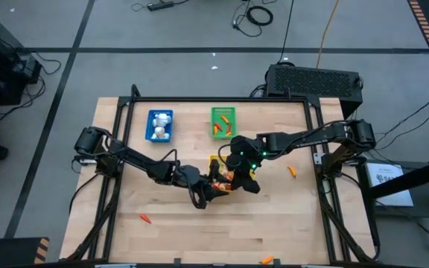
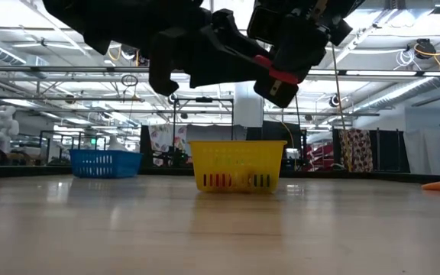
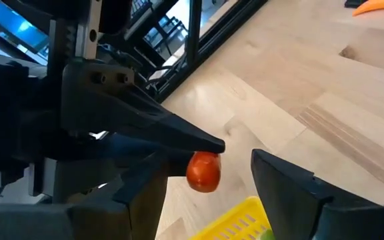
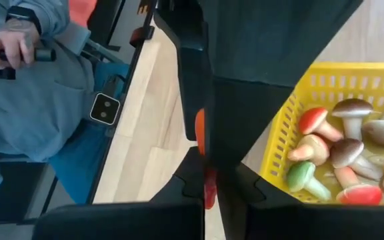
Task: Sort produce into baskets
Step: Put the red chili pepper into the green bin
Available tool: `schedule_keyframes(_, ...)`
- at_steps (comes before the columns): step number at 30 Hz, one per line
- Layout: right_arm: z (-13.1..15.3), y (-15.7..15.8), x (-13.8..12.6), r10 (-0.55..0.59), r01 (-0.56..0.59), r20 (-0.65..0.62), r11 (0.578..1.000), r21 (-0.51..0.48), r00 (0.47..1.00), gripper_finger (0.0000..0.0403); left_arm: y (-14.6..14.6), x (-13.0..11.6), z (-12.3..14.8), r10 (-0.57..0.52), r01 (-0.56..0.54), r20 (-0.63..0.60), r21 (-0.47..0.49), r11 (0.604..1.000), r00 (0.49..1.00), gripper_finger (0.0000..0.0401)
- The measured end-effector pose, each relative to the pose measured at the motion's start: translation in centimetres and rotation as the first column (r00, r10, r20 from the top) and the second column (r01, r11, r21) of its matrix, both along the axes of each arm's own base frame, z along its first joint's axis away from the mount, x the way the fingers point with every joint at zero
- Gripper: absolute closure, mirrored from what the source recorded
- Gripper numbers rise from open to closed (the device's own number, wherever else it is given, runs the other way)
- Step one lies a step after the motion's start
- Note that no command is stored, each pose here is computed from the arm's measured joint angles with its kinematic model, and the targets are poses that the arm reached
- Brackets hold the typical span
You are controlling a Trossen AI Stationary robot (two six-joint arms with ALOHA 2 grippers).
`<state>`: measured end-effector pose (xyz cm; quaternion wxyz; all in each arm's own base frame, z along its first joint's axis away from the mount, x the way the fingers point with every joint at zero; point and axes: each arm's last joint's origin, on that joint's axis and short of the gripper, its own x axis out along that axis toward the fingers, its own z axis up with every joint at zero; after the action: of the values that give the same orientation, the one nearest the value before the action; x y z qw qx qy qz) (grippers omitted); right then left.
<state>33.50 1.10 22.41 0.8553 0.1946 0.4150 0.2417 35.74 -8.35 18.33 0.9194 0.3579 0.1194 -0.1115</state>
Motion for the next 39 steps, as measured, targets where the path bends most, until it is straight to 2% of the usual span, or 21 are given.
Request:
schedule_keyframes(4, 0.0, 0.0, 0.0, 0.000, 0.000, -0.002, 1.000, 0.000, 1.000, 0.0394, 0.0, 0.0, 0.0, -0.001, 0.001, 0.001, 0.006, 1.000, 1.000, 0.0186)
schedule_keyframes(8, 0.0, 0.0, 0.0, 0.000, 0.000, -0.002, 1.000, 0.000, 1.000, 0.0394, 0.1, 0.0, 0.0, 0.004, -0.004, 0.000, 0.006, 1.000, 1.000, 0.0216)
schedule_keyframes(20, 0.0, 0.0, 0.0, -0.013, 0.013, -0.016, 1.000, 0.008, 1.000, 0.0394, 0.2, 0.0, -0.1, 0.049, -0.049, -0.003, 0.021, 0.999, 0.999, 0.0374)
schedule_keyframes(24, -0.1, -0.1, 0.0, -0.079, 0.078, -0.041, 0.997, -0.015, 0.996, 0.0383, 0.3, -0.1, -0.2, 0.060, -0.060, -0.011, 0.026, 0.998, 0.998, 0.0381)
schedule_keyframes(28, -0.2, -0.4, -0.1, -0.127, 0.125, -0.066, 0.991, -0.039, 0.990, 0.0348, 0.4, -0.1, -0.3, 0.080, -0.080, -0.015, 0.035, 0.996, 0.997, 0.0381)
schedule_keyframes(33, -0.8, -1.5, -0.8, -0.230, 0.211, -0.165, 0.970, -0.125, 0.959, 0.0289, 0.7, -0.1, -0.4, 0.190, -0.189, -0.017, 0.041, 0.981, 0.982, 0.0381)
schedule_keyframes(36, -1.5, -2.1, -1.8, -0.257, 0.220, -0.279, 0.963, -0.157, 0.925, 0.0261, 1.5, 0.1, -0.1, 0.261, -0.261, 0.001, 0.018, 0.965, 0.965, 0.0381)
schedule_keyframes(39, -1.7, -2.2, -2.3, -0.274, 0.222, -0.330, 0.957, -0.189, 0.903, 0.0244, 3.2, 0.3, -0.3, 0.342, -0.342, -0.012, 0.016, 0.940, 0.940, 0.0381)
